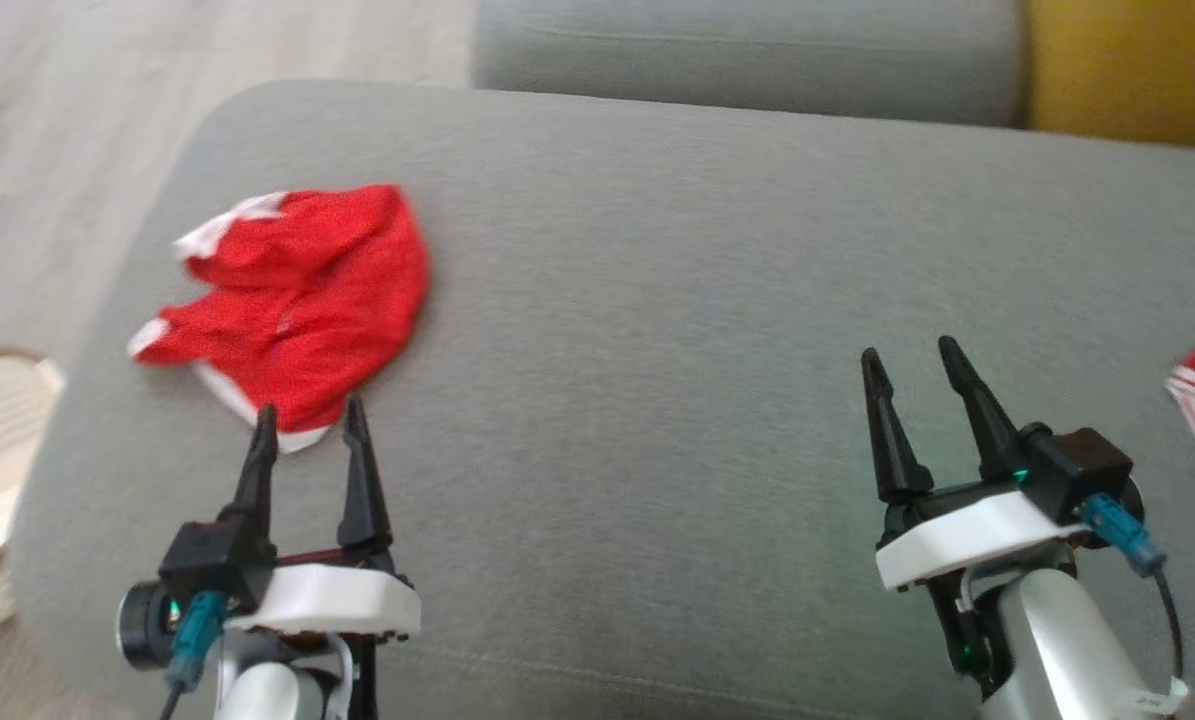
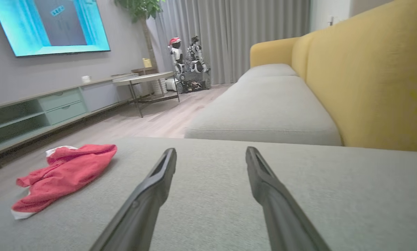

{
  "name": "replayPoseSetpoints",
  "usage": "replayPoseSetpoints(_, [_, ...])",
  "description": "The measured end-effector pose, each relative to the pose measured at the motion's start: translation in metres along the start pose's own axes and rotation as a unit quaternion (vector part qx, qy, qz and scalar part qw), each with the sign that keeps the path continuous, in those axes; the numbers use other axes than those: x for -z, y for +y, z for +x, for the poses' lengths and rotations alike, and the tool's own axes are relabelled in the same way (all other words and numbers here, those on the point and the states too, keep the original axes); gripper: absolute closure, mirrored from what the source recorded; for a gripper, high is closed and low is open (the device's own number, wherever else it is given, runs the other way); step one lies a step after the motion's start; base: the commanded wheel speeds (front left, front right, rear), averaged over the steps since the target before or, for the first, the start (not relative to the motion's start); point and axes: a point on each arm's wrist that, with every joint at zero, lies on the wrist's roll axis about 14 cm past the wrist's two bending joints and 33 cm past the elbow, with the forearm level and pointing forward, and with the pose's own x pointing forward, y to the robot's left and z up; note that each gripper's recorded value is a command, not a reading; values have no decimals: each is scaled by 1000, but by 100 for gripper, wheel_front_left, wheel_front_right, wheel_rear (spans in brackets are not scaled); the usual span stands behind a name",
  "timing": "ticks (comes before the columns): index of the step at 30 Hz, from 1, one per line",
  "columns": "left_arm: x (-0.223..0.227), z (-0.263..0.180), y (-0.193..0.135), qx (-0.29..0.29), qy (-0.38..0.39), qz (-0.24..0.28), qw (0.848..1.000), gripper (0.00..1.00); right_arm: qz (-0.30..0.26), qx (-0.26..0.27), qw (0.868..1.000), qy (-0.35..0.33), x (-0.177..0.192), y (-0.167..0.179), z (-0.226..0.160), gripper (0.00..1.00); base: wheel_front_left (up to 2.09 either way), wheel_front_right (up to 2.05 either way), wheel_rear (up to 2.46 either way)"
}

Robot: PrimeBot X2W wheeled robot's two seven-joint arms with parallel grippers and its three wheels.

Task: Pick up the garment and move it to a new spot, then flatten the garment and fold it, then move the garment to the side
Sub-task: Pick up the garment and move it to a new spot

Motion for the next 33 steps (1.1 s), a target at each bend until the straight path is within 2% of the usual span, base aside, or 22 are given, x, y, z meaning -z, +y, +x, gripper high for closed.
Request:
replayPoseSetpoints(6, [-9, -19, 38, -58, -10, 7, 998, 0, 7, -64, 998, 20, 13, 44, 11, 0, 0, 0, 0])
replayPoseSetpoints(13, [-10, -39, 67, -105, -9, 12, 994, 0, 19, -112, 993, 31, 19, 77, 16, 0, 0, 0, 0])
replayPoseSetpoints(26, [-13, -32, 77, -116, -12, 18, 993, 0, 25, -103, 994, 40, 27, 71, 15, 0, 0, 0, 0])
replayPoseSetpoints(33, [-11, 7, 71, -90, -12, 39, 995, 0, 23, -74, 996, 38, 27, 46, 27, 0, 0, 0, 0])
